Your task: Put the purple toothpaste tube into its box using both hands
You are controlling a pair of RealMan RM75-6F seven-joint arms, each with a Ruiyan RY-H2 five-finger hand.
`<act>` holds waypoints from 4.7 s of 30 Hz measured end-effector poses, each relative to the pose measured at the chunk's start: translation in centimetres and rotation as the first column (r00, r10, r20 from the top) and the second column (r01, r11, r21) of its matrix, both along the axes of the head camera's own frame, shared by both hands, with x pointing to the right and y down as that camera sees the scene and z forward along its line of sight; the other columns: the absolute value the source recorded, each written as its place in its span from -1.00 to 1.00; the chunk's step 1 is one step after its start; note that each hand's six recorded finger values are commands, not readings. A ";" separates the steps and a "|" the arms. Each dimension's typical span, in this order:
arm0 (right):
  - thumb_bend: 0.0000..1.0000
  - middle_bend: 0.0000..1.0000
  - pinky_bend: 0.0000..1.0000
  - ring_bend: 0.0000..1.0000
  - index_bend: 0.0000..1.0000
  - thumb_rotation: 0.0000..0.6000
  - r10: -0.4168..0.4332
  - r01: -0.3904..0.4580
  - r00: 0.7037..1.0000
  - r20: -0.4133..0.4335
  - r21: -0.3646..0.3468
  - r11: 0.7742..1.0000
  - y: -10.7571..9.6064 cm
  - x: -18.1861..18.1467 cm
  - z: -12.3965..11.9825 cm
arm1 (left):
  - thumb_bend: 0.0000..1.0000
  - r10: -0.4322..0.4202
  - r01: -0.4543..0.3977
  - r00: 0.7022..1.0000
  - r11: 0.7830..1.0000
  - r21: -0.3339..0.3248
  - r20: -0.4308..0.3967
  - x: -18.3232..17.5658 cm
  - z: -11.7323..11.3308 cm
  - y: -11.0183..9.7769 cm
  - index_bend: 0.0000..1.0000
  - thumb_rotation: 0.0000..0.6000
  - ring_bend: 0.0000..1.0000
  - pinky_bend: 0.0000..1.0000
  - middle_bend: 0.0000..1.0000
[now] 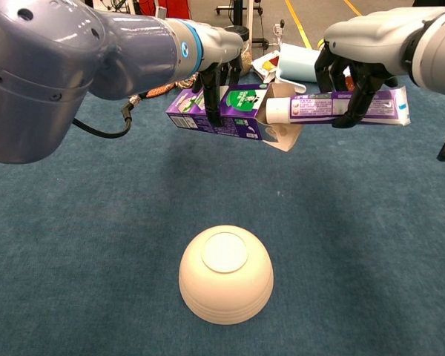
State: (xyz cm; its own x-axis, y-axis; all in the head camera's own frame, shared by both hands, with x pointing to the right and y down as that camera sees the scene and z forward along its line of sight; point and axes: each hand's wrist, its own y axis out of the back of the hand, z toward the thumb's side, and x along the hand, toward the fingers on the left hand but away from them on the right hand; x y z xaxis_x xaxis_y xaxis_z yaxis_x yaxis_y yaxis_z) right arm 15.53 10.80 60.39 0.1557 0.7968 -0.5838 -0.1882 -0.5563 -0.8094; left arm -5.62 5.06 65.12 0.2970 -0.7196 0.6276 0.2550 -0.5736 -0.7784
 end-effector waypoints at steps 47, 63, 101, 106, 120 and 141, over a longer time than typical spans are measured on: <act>0.02 0.13 0.47 0.15 -0.08 1.00 0.032 -0.033 0.999 0.018 0.036 0.999 1.0 -4.7 0.2 | -0.49 -0.112 0.096 0.976 0.991 -0.092 -0.189 1.0 0.4 0.5 0.24 1.00 0.18 0.64 0.14; -0.20 -0.73 0.09 -0.60 -0.68 1.00 0.040 -0.043 0.998 0.047 0.068 0.997 0.3 -4.0 -1.5 | -0.49 -0.158 0.129 0.959 0.983 -0.130 -0.236 0.6 0.6 0.2 0.23 1.00 0.18 0.64 0.14; -0.22 -0.78 0.01 -0.69 -0.75 1.00 0.299 -0.266 0.952 -0.063 0.314 0.911 -6.7 9.6 -7.2 | -0.49 -0.201 0.136 0.817 0.978 -0.159 -0.541 0.4 -2.1 -1.4 0.24 1.00 0.18 0.64 0.14; -0.22 -0.77 0.01 -0.68 -0.75 1.00 0.361 -0.317 0.929 -0.075 0.340 0.885 -7.6 13.6 -6.6 | -0.49 -0.252 0.132 0.732 0.964 -0.231 -0.633 -0.4 -2.3 -1.4 0.24 1.00 0.18 0.64 0.14; -0.22 -0.77 0.01 -0.68 -0.75 1.00 0.444 -0.380 0.884 -0.146 0.329 0.864 -7.4 20.8 -4.2 | -0.49 -0.251 0.105 0.672 0.963 -0.246 -0.696 -3.4 -1.1 -1.7 0.23 1.00 0.18 0.64 0.14; -0.22 -0.77 -0.01 -0.68 -0.75 1.00 0.410 -0.376 0.904 -0.124 0.232 0.897 -4.8 23.0 -1.2 | -0.51 -0.066 0.046 0.944 0.997 -0.068 -0.323 -4.9 5.3 1.0 -0.10 1.00 -0.32 0.18 -0.26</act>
